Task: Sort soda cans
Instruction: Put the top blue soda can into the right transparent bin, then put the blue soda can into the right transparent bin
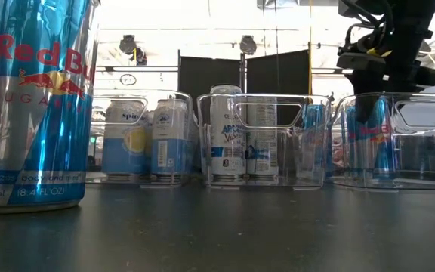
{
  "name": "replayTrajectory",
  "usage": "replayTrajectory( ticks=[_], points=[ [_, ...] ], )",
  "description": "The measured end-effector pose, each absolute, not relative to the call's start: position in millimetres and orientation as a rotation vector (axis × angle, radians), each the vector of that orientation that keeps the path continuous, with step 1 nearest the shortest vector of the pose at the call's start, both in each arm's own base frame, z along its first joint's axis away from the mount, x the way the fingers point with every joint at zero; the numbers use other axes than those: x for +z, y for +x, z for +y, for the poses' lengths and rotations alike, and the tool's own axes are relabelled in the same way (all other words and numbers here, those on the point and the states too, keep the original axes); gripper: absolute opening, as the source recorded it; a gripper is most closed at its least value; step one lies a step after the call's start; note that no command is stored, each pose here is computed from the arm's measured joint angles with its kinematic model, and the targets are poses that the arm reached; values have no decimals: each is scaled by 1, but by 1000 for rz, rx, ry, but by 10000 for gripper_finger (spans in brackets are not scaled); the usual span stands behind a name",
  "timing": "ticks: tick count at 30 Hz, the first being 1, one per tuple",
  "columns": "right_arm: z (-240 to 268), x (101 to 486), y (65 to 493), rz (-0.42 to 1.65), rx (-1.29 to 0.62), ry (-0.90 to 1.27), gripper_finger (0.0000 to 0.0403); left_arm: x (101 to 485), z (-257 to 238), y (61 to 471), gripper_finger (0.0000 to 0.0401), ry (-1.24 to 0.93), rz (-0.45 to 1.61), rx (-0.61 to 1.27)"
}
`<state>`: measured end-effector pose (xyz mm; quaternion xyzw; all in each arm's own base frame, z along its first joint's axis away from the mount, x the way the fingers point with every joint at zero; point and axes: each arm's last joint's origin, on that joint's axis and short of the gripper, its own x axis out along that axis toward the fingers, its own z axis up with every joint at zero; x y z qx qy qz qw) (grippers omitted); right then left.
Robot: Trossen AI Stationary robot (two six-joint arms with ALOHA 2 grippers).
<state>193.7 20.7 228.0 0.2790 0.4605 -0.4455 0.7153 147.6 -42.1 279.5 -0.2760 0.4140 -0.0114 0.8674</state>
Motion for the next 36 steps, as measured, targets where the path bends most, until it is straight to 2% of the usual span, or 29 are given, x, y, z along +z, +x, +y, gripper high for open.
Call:
replayTrajectory(
  ticks=[9, 17, 21, 27, 31, 36],
  points=[
    [20, 236, 191, 1022, -987, 624, 365, 280, -42, 148, 382, -578, 867, -24],
    [20, 307, 182, 989, -953, 729, 370, 280, -42, 148, 382, -577, 867, -24],
    [28, 350, 192, 751, -849, 803, 370, 279, -42, 148, 382, -577, 867, -24],
    [69, 391, 246, 251, -447, 684, 370, 280, -42, 148, 382, -578, 867, -24],
    [102, 388, 288, 116, -276, 596, 370, 280, -42, 148, 382, -578, 867, -24],
    [125, 347, 329, 198, -219, 460, 370, 280, -42, 148, 382, -577, 866, -24]
  ],
)
